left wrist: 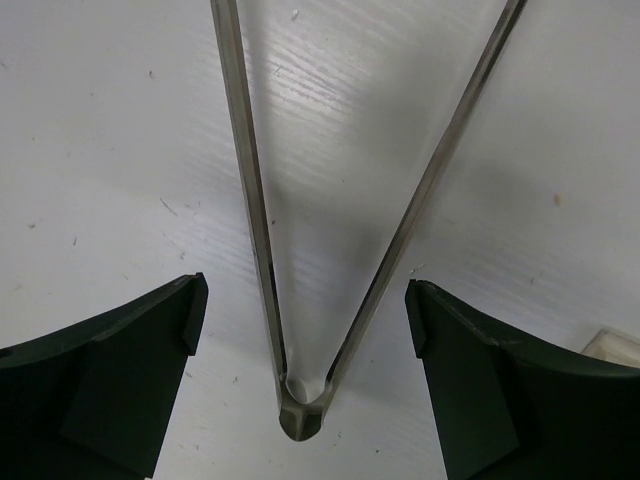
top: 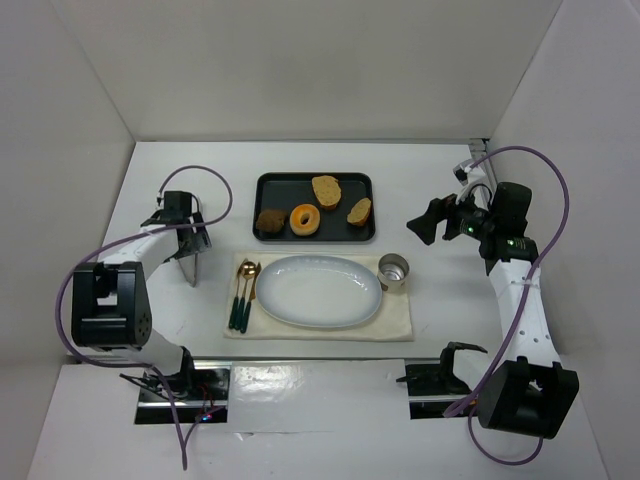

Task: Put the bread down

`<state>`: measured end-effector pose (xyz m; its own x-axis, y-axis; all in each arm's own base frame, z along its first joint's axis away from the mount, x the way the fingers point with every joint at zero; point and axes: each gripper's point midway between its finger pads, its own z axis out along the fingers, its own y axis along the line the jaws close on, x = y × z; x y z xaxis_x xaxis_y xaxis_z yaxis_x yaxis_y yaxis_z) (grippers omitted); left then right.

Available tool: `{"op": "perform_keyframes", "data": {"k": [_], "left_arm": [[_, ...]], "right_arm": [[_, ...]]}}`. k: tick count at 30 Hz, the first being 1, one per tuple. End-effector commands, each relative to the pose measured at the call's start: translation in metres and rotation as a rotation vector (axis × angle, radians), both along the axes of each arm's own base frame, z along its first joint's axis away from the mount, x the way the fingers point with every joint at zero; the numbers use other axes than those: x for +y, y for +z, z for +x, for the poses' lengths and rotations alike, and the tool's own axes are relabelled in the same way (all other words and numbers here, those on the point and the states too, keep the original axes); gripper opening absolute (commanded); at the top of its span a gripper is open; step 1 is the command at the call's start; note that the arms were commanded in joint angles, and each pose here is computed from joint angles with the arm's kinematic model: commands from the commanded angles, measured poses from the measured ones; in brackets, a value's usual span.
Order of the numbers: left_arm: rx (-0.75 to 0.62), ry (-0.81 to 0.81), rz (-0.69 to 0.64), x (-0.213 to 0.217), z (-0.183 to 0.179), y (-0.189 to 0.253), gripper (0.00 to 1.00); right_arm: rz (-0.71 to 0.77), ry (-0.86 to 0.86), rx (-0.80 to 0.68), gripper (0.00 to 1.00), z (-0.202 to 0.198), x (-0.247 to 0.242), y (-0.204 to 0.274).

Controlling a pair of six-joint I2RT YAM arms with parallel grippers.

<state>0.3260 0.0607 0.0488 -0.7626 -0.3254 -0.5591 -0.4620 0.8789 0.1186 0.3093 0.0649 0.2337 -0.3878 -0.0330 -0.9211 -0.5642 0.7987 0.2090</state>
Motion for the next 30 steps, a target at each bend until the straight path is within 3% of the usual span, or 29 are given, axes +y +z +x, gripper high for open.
{"op": "perform_keyframes", "data": {"k": [1,13,20,23,30], "left_arm": [[-0.052,-0.027,-0.016,0.003,0.024,0.010,1.00],[-0.002,-0.062,-0.095,-0.003,0.031,-0.013,1.00],[0.104,-0.082,-0.156,-0.010,0.021,-0.040,0.96],[0.112,-0.086,-0.167,-0.012,0.021,-0.042,0.84],[0.080,-0.098,-0.180,-0.015,0.025,-0.032,0.31]], "right_arm": [[-0.014,0.024,-0.065,1.00,-0.002,0.004,0.021],[-0.010,0.032,-0.065,1.00,-0.002,0.005,0.021],[-0.011,0.032,-0.074,1.00,-0.004,0.005,0.024],[-0.011,0.032,-0.074,1.00,-0.004,0.005,0.024],[-0.011,0.032,-0.074,1.00,-0.004,0.005,0.024]]}}
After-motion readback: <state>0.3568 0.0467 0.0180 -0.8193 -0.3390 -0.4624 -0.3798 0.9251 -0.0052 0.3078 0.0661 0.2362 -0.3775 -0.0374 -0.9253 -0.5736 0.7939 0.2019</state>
